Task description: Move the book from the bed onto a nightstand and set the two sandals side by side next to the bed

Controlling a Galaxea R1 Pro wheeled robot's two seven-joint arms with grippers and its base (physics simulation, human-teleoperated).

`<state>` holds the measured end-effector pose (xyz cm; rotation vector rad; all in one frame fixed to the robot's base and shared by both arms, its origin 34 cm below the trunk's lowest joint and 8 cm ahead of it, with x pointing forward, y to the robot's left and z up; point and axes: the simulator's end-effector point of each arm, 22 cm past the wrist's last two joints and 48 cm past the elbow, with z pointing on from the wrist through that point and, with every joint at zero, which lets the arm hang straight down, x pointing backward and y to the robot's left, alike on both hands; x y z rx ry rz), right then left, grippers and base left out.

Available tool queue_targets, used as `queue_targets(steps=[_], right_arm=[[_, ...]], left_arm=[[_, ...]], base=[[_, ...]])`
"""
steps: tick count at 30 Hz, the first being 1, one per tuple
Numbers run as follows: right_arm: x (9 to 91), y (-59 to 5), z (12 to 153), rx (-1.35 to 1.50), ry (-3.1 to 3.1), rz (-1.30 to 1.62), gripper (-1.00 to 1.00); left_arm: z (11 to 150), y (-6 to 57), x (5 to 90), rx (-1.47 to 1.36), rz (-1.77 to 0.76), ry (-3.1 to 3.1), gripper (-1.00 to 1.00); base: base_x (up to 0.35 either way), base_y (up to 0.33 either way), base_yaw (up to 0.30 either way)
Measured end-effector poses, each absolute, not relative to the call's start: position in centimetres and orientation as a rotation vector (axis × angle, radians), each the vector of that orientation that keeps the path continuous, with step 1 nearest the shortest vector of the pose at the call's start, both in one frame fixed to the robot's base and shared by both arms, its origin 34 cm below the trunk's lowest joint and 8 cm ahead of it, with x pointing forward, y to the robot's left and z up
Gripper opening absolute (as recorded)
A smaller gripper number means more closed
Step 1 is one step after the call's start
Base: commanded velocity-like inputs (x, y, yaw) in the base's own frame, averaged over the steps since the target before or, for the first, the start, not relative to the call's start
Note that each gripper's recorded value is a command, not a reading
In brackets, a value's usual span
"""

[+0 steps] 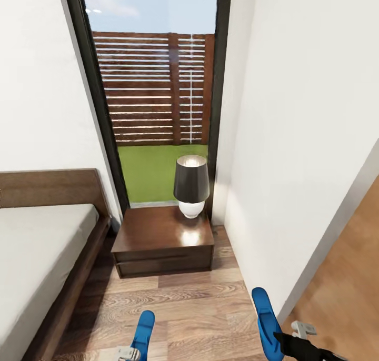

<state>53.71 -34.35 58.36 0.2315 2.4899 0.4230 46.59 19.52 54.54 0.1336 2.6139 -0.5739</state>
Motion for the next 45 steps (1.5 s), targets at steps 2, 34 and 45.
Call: queue_targets(steps=[2, 34, 45], right_arm=[[53.72, -34.35, 58.36, 0.232, 2.49, 0.423, -1.0], [53.69, -34.34, 58.34, 0.23, 2.491, 0.423, -1.0], [53.7, -34.38, 58.34, 0.232, 2.491, 0.421, -1.0]], left_arm=[[54.54, 19.52, 46.59, 0.134, -0.574, 2.614, -1.0], [54.51, 19.57, 46.53, 0.134, -0.574, 2.615, -1.0], [54.22, 19.29, 45.77, 0.13, -0.586, 2.631, -1.0]], base=[[0.004, -0.004, 0.22], [0.0, 0.0, 0.286], [0.0, 0.0, 0.026]])
